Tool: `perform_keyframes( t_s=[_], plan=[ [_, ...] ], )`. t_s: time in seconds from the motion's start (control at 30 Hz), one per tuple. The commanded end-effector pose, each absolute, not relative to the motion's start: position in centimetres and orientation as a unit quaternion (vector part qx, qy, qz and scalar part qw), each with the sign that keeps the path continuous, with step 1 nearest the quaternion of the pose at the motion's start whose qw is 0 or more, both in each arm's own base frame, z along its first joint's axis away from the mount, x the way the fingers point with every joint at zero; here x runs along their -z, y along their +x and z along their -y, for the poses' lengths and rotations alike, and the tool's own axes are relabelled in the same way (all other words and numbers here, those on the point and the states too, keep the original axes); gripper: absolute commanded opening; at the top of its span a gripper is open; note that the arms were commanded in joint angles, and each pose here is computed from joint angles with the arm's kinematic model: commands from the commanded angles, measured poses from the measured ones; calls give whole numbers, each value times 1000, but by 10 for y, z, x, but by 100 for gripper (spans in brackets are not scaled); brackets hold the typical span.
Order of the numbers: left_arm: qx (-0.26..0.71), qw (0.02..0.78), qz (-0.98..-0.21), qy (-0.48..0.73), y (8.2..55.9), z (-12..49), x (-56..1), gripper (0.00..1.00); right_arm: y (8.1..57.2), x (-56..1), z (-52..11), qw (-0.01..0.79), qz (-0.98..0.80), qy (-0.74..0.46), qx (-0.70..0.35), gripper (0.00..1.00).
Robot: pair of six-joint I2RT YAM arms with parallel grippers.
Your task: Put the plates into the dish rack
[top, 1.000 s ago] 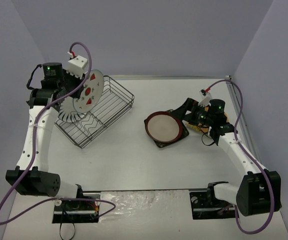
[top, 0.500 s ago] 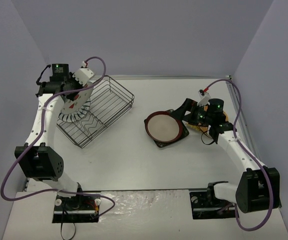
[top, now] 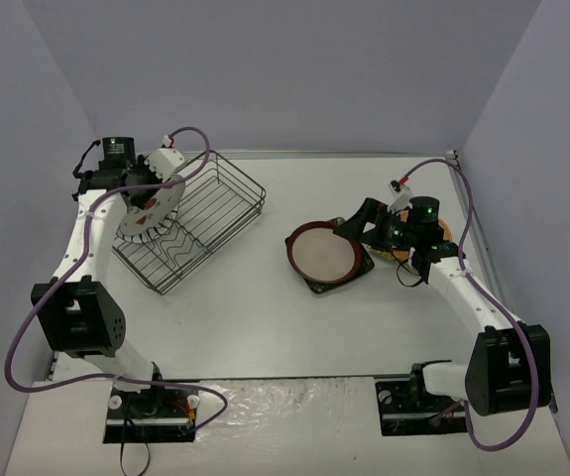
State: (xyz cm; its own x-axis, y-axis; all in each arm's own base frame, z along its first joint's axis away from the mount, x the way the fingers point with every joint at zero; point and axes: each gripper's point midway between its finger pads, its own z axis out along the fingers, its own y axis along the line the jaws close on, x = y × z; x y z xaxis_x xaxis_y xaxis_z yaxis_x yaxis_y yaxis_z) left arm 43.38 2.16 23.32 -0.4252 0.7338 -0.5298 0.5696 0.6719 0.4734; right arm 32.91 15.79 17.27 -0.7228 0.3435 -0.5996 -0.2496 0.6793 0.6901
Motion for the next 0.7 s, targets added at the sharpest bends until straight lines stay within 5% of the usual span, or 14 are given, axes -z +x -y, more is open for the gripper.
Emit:
perform_keyframes(
  t_s=[0.0, 0.23, 0.67],
  plan=[
    [-136, 447, -791, 395, 450, -21, -282, 0, 341, -200, -162, 406, -817, -1, -410, 100],
    [-116, 460, -796, 377, 455, -27, -266, 0, 339, -198, -162, 404, -818, 0, -410, 100],
    [-84, 445, -823, 344, 462, -36, -234, 43, 337, -197, -158, 407, -821, 12, -401, 100]
  ],
)
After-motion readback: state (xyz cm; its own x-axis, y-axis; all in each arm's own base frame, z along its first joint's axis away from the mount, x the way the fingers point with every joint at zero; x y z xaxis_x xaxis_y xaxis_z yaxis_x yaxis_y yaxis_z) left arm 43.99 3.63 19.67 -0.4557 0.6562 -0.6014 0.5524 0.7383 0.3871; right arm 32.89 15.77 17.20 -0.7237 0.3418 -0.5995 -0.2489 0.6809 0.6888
